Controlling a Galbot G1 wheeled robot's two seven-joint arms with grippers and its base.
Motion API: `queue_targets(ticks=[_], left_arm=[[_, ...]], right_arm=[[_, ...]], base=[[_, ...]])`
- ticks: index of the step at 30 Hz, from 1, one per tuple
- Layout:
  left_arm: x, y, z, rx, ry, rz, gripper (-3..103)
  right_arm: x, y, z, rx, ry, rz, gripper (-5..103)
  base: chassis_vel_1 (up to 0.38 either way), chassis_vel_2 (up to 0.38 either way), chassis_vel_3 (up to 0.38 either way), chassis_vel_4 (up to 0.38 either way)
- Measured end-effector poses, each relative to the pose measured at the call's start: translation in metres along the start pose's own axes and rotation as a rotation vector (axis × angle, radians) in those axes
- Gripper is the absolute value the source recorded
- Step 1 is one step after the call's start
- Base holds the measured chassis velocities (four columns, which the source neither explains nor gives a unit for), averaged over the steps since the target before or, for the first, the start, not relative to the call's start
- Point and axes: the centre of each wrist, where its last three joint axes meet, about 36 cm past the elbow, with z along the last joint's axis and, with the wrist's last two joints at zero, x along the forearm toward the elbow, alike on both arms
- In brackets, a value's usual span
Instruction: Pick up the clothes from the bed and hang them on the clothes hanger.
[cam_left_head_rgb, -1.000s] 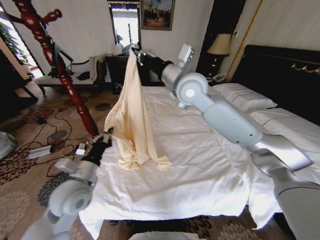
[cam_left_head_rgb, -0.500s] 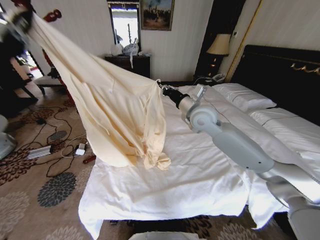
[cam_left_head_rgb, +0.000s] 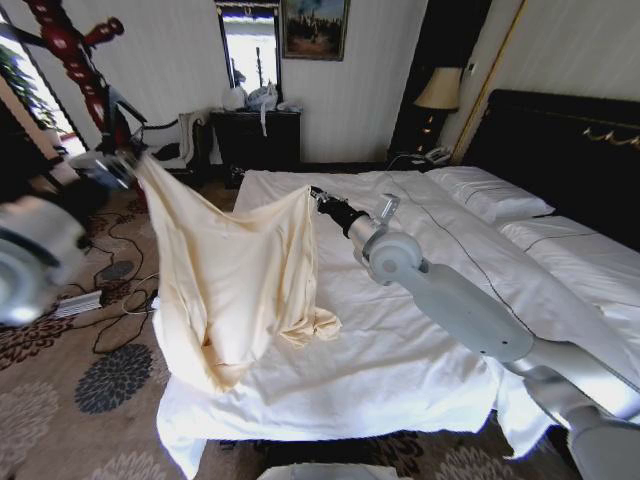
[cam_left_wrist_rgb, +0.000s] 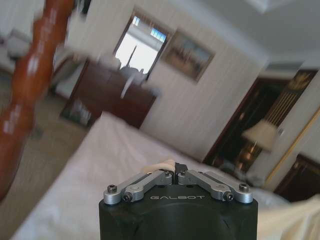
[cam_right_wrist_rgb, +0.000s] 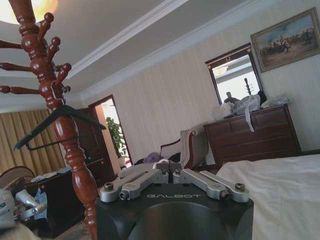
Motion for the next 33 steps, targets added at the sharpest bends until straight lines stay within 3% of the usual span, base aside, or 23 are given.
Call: queue_targets(ticks=[1,4,5,6,11,15,17,18,20,22,23,25,27,28,29,31,33], left_arm=[[0.000,0.000,0.000,0.000,0.000,0.000,0],[-0.030,0.009,0.053,0.043,0.145,-0.084,0],[-0.032,0.009,0.056,0.045,0.152,-0.088,0],[-0.041,0.010,0.073,0.050,0.199,-0.130,0],[-0.041,0.009,0.080,0.009,0.288,-0.207,-1],[-0.021,0.007,0.064,-0.016,0.329,-0.249,15],[-0.007,0.001,0.046,-0.023,0.333,-0.240,26],[-0.007,0.001,0.046,-0.023,0.333,-0.240,26],[0.008,-0.009,0.018,-0.015,0.314,-0.182,31],[0.015,-0.014,-0.011,-0.012,0.235,-0.130,42],[0.011,-0.010,-0.019,-0.013,0.183,-0.138,47],[0.004,-0.002,-0.024,-0.018,0.144,-0.173,53],[-0.015,0.019,-0.021,-0.054,0.082,-0.281,58],[-0.015,0.019,-0.021,-0.054,0.082,-0.281,58],[-0.024,0.033,-0.011,-0.084,0.068,-0.355,64],[-0.025,0.038,-0.002,-0.091,0.089,-0.372,69],[-0.011,0.022,0.029,-0.077,0.168,-0.327,80]], right_arm=[[0.000,0.000,0.000,0.000,0.000,0.000,0],[0.000,0.001,0.014,-0.008,0.018,0.006,0],[0.001,0.001,0.015,-0.009,0.019,0.006,0],[0.001,0.001,0.021,-0.015,0.025,0.010,0],[0.001,0.002,0.025,-0.028,0.020,0.011,0],[-0.005,0.005,0.022,-0.045,-0.005,0.004,0],[-0.008,0.007,0.016,-0.051,-0.024,-0.001,0],[-0.008,0.007,0.016,-0.051,-0.024,-0.001,0],[-0.012,0.009,0.008,-0.063,-0.046,-0.007,0],[-0.015,0.009,0.002,-0.073,-0.060,-0.008,0],[-0.015,0.009,0.002,-0.073,-0.061,-0.007,0],[-0.015,0.008,0.002,-0.073,-0.061,-0.006,0],[-0.014,0.007,0.004,-0.073,-0.057,-0.002,0],[-0.014,0.007,0.004,-0.073,-0.057,-0.002,0],[-0.012,0.007,0.006,-0.074,-0.055,0.000,0],[-0.010,0.007,0.006,-0.076,-0.056,0.000,0],[-0.005,0.006,0.003,-0.082,-0.065,-0.001,0]], base=[[0.000,0.000,0.000,0.000],[0.000,0.000,0.000,0.000],[0.000,0.000,0.000,0.000],[0.000,0.000,0.000,0.000],[0.000,0.000,0.000,0.000],[0.000,0.000,0.000,0.000],[0.000,0.000,0.000,0.000],[0.000,0.000,0.000,0.000],[0.000,0.000,0.000,0.000],[0.000,0.000,0.000,0.000],[0.000,0.000,0.000,0.000],[0.000,0.000,0.000,0.000],[0.000,0.000,0.000,0.000],[0.000,0.000,0.000,0.000],[0.000,0.000,0.000,0.000],[0.000,0.000,0.000,0.000],[0.000,0.000,0.000,0.000]])
